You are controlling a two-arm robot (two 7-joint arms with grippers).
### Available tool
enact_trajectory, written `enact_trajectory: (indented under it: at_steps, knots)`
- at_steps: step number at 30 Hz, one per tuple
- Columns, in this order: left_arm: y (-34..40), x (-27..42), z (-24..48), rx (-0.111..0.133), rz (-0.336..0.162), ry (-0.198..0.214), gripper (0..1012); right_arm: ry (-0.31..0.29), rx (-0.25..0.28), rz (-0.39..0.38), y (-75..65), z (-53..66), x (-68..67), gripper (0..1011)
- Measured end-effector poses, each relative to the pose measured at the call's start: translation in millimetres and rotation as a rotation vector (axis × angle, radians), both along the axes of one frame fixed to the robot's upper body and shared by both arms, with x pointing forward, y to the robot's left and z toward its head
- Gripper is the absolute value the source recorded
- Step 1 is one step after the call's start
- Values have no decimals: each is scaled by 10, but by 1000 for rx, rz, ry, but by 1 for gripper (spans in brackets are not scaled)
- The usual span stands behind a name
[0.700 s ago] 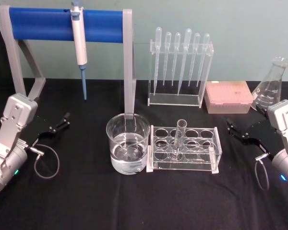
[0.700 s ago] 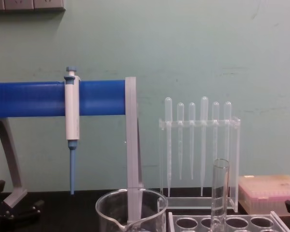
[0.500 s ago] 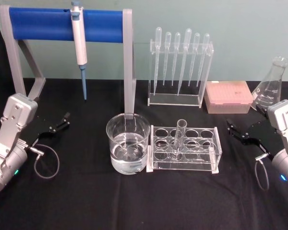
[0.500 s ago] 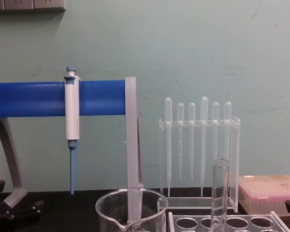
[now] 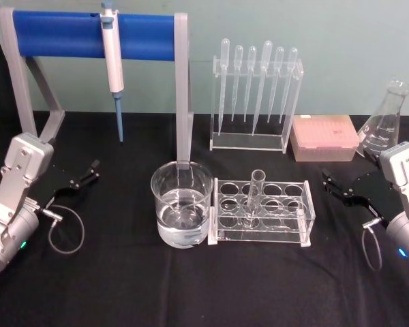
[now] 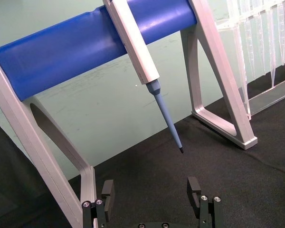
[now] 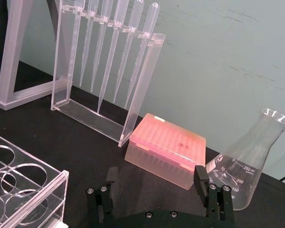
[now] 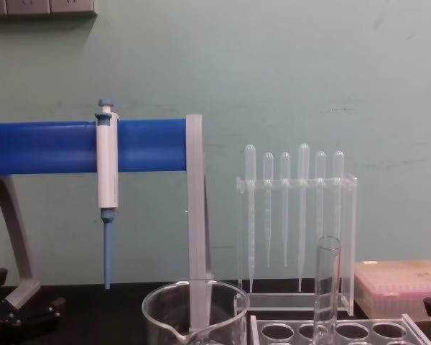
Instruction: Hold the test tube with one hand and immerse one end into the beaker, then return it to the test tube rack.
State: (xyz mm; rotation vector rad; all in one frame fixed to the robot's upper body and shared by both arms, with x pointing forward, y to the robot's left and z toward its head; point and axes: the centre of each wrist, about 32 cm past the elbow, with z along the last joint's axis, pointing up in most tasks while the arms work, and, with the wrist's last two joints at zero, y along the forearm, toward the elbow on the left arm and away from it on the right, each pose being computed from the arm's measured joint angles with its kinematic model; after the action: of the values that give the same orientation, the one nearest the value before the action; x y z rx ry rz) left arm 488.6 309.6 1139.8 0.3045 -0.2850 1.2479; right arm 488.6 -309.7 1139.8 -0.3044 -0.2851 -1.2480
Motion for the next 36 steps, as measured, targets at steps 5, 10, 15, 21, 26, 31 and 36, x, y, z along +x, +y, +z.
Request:
enact_trajectory:
  at_steps: [5,10,15,21,26,31,36]
  knots:
    - [0,0,0,0,0,0,1000,0,0,0,0,0,0,1003]
    - [0,0,0,0,0,0,1000,0,0,0,0,0,0,1003]
    - [0,0,0,0,0,0,1000,-21,26,31,-38,114,0,1003]
    - [0,0,0,0,0,0,1000,-33,80,132,-177,458,-55,1003]
    - [0,0,0,0,0,0,1000,-1,99,249,-358,682,-115,1003]
    - [0,0,0,0,0,0,1000,71,58,434,-552,856,-162,1003]
    - [0,0,0,0,0,0,1000,130,31,582,-615,919,-139,1003]
